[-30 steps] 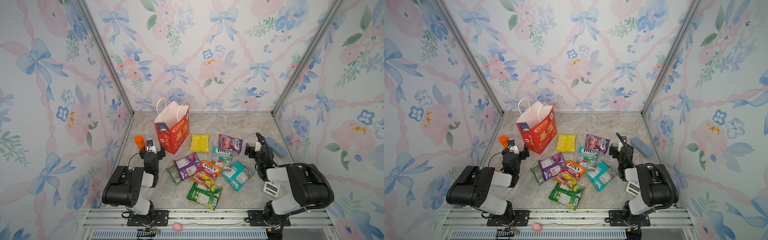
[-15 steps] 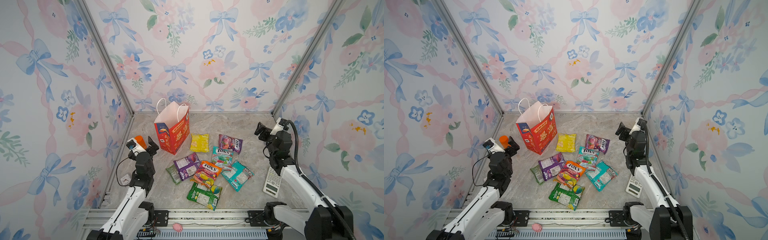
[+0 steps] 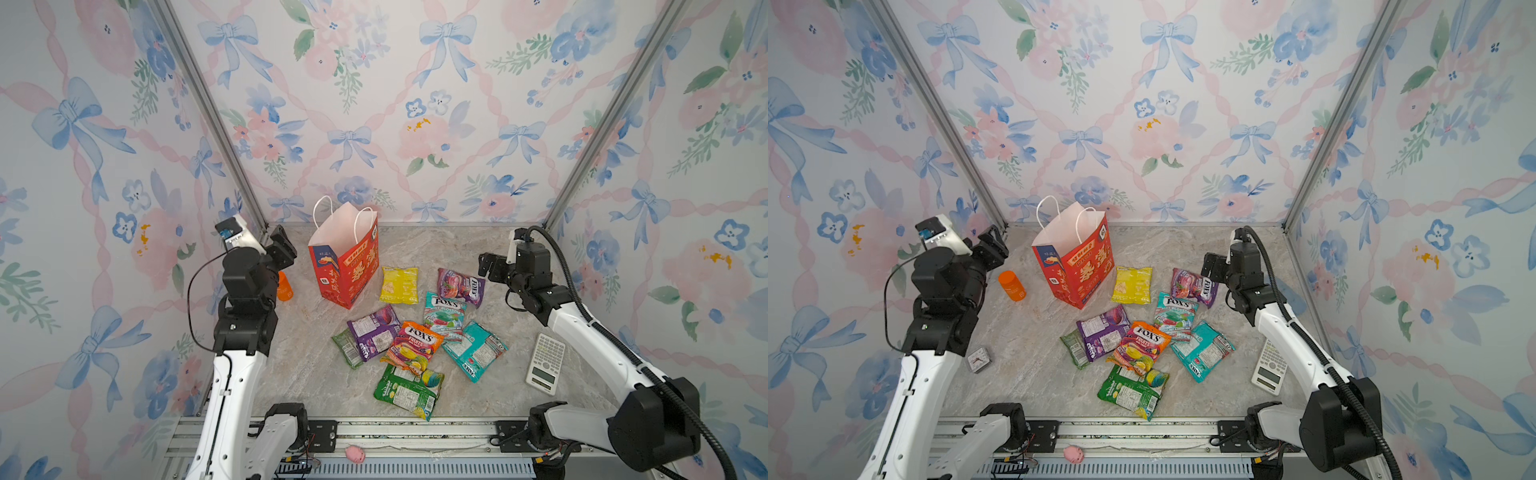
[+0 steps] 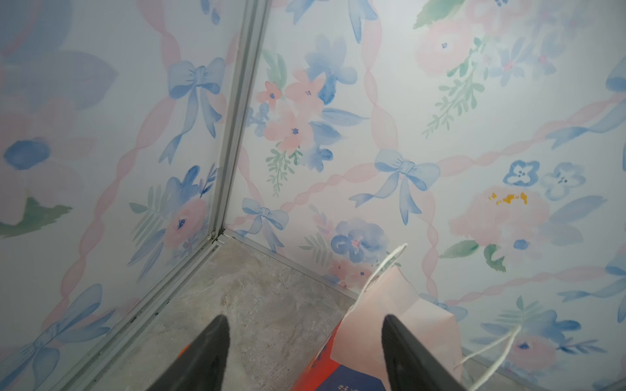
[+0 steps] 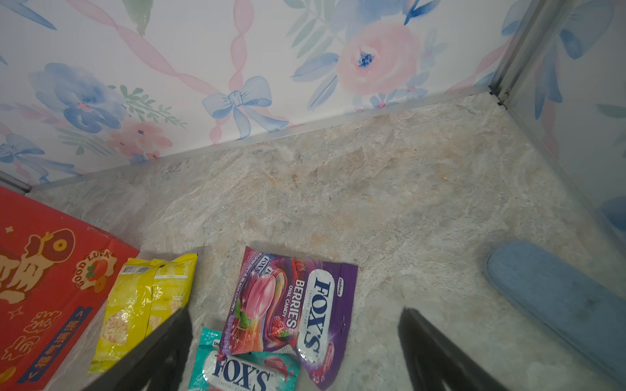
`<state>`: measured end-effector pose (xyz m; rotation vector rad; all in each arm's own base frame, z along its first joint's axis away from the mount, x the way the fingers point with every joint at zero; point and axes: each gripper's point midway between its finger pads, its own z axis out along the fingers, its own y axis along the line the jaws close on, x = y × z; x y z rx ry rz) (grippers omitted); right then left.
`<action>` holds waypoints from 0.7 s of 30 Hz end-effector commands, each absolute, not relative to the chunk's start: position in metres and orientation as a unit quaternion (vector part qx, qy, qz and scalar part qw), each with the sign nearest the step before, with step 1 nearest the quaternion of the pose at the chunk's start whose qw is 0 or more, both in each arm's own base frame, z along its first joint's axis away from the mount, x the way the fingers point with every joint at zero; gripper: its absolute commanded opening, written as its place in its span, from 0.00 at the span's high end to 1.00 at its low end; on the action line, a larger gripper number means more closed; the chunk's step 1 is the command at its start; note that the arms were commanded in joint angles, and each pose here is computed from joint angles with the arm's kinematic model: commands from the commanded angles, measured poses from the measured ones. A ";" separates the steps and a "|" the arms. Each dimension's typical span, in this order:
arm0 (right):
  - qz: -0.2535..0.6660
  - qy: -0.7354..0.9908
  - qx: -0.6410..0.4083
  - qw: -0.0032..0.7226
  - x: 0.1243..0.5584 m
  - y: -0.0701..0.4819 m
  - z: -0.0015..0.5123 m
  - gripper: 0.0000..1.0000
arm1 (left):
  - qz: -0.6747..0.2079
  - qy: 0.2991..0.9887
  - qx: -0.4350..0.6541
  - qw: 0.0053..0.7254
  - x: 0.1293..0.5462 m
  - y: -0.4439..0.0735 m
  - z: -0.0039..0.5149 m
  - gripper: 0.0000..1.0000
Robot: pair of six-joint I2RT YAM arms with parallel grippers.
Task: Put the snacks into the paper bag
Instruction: 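Raise both arms from rest toward the paper bag and candy packets, then grasp the paper bag rim with left gripper while right reaches toward candy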
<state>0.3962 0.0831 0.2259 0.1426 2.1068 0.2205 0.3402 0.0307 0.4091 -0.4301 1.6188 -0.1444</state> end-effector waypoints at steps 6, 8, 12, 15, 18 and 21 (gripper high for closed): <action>0.106 0.899 0.010 0.424 0.375 0.107 0.203 0.02 | -0.111 0.842 -0.074 0.523 0.382 -0.014 0.364 0.37; 0.110 0.902 0.004 0.418 0.372 0.112 0.200 0.02 | -0.108 0.854 -0.067 0.504 0.392 -0.015 0.355 0.40; 0.115 0.904 -0.001 0.411 0.368 0.117 0.195 0.02 | -0.096 0.874 -0.053 0.472 0.411 -0.014 0.339 0.44; 0.116 0.906 -0.003 0.408 0.368 0.118 0.193 0.02 | -0.079 0.887 -0.048 0.453 0.425 -0.010 0.328 0.46; 0.118 0.905 -0.004 0.408 0.369 0.120 0.193 0.02 | -0.075 0.896 -0.041 0.435 0.437 -0.010 0.318 0.52; 0.120 0.906 -0.006 0.406 0.369 0.122 0.192 0.02 | -0.087 0.902 -0.035 0.421 0.446 -0.014 0.311 0.57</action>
